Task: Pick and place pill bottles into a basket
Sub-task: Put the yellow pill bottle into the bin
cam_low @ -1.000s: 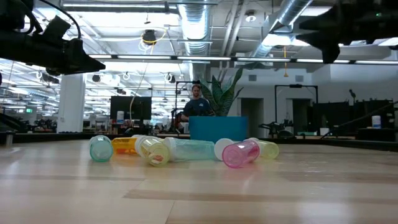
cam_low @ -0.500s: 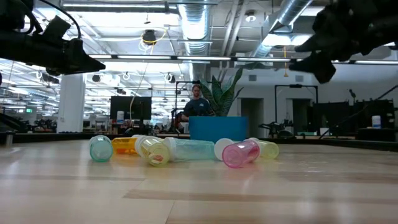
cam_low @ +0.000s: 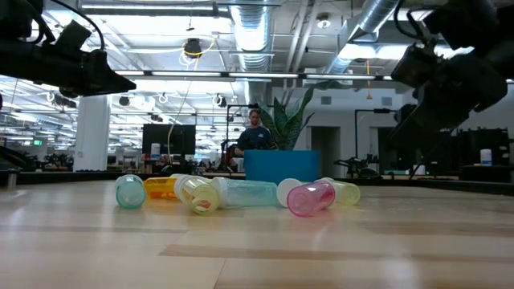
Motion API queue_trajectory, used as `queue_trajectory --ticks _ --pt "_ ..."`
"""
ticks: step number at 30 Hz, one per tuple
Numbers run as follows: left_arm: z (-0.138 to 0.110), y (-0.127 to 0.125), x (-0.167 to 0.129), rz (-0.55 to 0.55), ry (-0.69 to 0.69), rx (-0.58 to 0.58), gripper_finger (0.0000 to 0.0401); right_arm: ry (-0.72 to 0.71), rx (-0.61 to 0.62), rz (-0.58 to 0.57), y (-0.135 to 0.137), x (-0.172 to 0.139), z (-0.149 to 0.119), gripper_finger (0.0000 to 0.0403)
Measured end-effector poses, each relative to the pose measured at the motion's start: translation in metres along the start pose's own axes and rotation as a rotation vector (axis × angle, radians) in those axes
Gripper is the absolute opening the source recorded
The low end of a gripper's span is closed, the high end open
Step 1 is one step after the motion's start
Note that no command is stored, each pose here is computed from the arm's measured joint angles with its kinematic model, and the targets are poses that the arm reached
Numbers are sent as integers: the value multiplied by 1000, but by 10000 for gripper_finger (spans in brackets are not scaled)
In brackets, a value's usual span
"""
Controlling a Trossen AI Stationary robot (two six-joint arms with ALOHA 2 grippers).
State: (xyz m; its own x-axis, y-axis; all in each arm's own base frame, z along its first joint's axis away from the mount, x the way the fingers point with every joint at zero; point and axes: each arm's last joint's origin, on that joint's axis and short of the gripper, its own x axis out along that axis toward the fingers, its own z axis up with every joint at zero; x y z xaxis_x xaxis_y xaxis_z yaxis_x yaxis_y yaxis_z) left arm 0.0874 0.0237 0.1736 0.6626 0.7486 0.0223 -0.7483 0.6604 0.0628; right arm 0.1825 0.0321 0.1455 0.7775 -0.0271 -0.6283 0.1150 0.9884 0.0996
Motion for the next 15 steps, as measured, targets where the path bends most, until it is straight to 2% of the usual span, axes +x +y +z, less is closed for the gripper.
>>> queue_trajectory --ticks 7,15 --pt "0 0 0 0 0 0 175 72 -21 -1 5 15 -10 255" --pt "0 0 0 0 0 0 175 163 18 -9 11 35 -12 255"
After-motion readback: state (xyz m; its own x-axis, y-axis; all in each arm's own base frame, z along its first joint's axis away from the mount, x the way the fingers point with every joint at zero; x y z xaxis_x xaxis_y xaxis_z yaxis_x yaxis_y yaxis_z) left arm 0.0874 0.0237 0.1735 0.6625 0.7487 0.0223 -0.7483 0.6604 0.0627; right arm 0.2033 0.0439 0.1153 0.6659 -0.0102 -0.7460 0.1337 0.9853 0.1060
